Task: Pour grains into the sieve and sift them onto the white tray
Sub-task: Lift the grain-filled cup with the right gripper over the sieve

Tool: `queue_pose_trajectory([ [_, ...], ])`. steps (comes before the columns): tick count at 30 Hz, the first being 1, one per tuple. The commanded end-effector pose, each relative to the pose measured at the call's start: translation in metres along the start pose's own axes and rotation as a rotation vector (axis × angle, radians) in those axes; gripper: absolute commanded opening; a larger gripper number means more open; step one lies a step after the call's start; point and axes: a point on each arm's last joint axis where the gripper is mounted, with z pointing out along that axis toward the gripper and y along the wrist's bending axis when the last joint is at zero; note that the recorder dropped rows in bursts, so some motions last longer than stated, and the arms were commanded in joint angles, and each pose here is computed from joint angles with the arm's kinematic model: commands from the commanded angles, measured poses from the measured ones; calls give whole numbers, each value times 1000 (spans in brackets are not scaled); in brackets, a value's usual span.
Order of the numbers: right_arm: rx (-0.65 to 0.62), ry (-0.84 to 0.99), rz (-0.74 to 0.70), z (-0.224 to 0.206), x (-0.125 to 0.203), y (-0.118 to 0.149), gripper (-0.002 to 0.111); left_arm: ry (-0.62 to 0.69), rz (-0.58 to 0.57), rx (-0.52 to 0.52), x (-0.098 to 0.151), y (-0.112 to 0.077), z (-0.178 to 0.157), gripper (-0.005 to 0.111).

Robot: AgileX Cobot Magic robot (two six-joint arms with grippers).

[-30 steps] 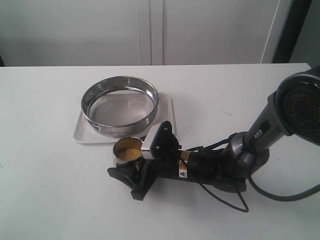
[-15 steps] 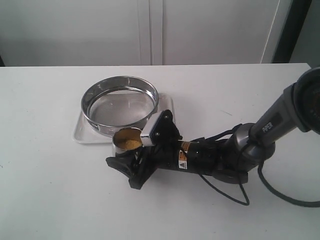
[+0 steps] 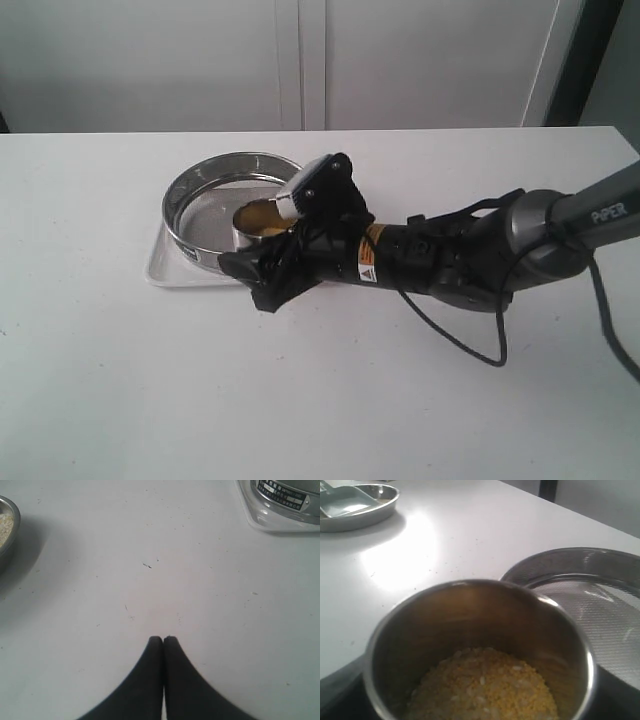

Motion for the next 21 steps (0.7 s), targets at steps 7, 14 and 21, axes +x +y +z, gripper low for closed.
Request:
queue_pose_trajectory([
  [7, 152, 28, 113, 0, -49, -19, 0, 7, -15, 3, 3, 0, 1, 0],
  [14, 265, 61, 180, 3, -67, -34, 0, 7, -15, 3, 3, 0, 1, 0],
  [21, 406, 104, 157, 3, -89, -51, 0, 7, -15, 3, 3, 0, 1, 0],
])
